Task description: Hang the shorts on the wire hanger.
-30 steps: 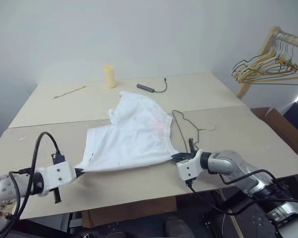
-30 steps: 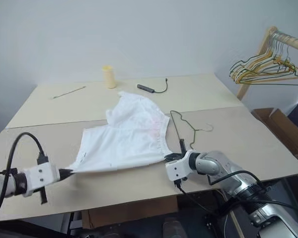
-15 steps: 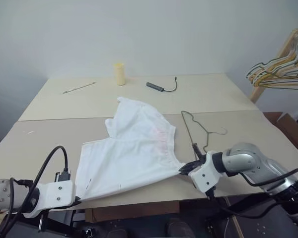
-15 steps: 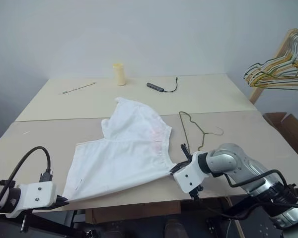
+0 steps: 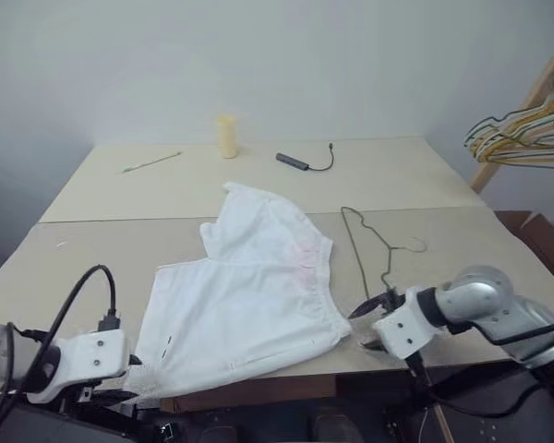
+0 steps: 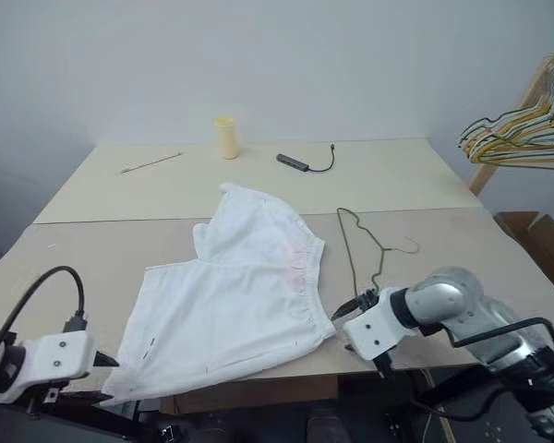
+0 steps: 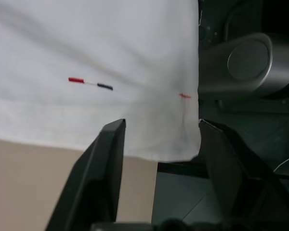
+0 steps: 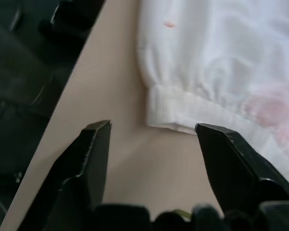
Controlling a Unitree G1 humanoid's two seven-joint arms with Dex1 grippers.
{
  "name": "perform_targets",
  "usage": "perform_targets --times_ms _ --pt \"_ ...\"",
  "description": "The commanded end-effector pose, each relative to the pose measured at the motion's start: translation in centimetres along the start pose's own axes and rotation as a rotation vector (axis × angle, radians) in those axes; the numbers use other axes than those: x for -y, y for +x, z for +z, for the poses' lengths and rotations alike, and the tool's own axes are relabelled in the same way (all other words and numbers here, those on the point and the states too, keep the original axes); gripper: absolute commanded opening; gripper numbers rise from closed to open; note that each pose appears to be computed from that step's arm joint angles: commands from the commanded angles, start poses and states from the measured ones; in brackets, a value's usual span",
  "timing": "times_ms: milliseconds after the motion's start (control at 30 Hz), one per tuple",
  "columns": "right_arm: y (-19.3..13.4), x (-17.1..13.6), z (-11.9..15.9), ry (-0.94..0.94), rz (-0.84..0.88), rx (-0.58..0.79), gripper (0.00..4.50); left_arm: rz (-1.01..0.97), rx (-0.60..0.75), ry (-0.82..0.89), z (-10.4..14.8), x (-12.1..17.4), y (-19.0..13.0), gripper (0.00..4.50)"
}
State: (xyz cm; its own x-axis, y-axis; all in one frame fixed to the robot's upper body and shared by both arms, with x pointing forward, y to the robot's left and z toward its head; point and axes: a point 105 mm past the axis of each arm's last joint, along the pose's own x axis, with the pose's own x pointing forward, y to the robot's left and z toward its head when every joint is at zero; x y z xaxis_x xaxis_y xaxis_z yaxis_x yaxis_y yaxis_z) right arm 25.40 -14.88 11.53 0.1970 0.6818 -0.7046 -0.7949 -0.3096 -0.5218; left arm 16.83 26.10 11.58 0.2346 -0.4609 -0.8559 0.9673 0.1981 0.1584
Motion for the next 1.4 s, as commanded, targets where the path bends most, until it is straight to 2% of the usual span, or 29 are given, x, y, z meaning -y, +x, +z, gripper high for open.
perform_targets --times_ms 33,100,200,267,400,467,767,900,1100,1200,1400 --pt "-1.9 5.5 -0.5 0.151 -0.316 -0.003 4.50 0.106 0.190 0.029 3.0 -1.9 -1.7 3.91" --pt "-2.1 7.3 -2.2 0.281 -0.448 -0.045 4.50 0.228 0.348 0.038 5.4 -3.7 -2.3 4.46" --pt "-2.1 9.4 -5.2 0.582 -0.637 -0.097 4.50 0.375 0.542 0.047 8.7 -6.1 -3.2 4.46" --pt "-1.9 10.0 -7.3 0.820 -0.732 -0.127 4.50 0.369 0.655 0.045 10.4 -6.2 -3.1 4.46" --pt "-0.4 9.6 -9.1 1.159 -0.797 -0.150 4.50 0.320 0.773 0.029 12.2 -5.8 -2.2 4.46" --pt "0.6 8.9 -9.6 1.189 -0.795 -0.218 4.50 0.307 0.778 0.022 12.5 -5.9 -1.7 4.46" --pt "4.1 7.4 -8.9 1.356 -0.739 -0.203 4.50 0.213 0.909 0.033 14.2 -5.5 -2.1 4.46" --pt "5.3 6.1 -9.4 1.409 -0.697 -0.231 4.50 0.196 0.858 0.036 13.6 -5.2 -1.6 4.46" --pt "6.9 4.3 -9.7 1.495 -0.617 -0.247 4.50 0.196 0.853 0.038 13.8 -4.9 -1.5 4.46" --pt "7.3 3.6 -10.0 1.482 -0.599 -0.289 3.92 0.198 0.848 0.039 13.7 -4.7 -1.4 4.50" --pt "7.6 2.4 -10.8 1.457 -0.593 -0.397 1.89 0.243 0.839 0.044 13.8 -4.7 -1.3 4.50"
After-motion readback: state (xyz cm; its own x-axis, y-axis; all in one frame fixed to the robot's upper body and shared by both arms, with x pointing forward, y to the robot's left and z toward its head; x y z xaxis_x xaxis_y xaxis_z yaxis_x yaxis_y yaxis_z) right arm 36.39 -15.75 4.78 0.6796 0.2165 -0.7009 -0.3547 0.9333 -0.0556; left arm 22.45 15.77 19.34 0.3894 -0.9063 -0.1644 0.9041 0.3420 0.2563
